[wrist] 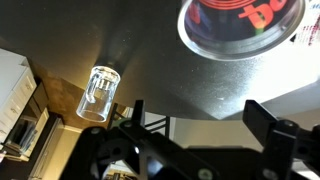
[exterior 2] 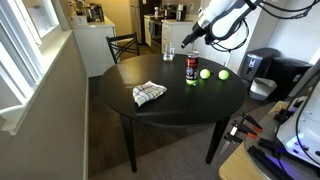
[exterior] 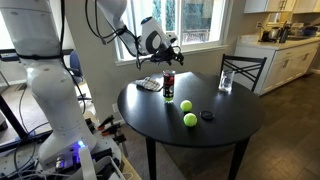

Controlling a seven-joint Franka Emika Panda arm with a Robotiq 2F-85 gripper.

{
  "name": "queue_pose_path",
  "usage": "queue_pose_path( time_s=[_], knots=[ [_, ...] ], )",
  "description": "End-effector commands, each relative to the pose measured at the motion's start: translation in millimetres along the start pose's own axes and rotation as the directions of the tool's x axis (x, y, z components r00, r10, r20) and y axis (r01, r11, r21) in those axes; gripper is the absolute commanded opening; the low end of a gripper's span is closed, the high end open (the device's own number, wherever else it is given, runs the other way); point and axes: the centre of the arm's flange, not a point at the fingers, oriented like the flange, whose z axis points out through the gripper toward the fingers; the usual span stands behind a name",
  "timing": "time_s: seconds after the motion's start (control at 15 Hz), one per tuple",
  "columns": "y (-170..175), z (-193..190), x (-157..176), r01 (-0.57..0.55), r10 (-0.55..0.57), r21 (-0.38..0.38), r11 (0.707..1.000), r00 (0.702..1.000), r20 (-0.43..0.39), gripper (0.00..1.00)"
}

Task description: Place one tennis ball inside the canister

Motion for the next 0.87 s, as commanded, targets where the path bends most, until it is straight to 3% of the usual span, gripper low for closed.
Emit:
queue_pose_path(
  time_s=[0.0,0.8],
  knots=[
    [-5.0,-2.7,-3.1,-0.010,0.009,-0.007,1.000,1.000,-0.014,1.00],
    [16.7,-2.4,2.0,-0.018,0.017,-0.024,1.000,1.000,-0.013,1.00]
  ],
)
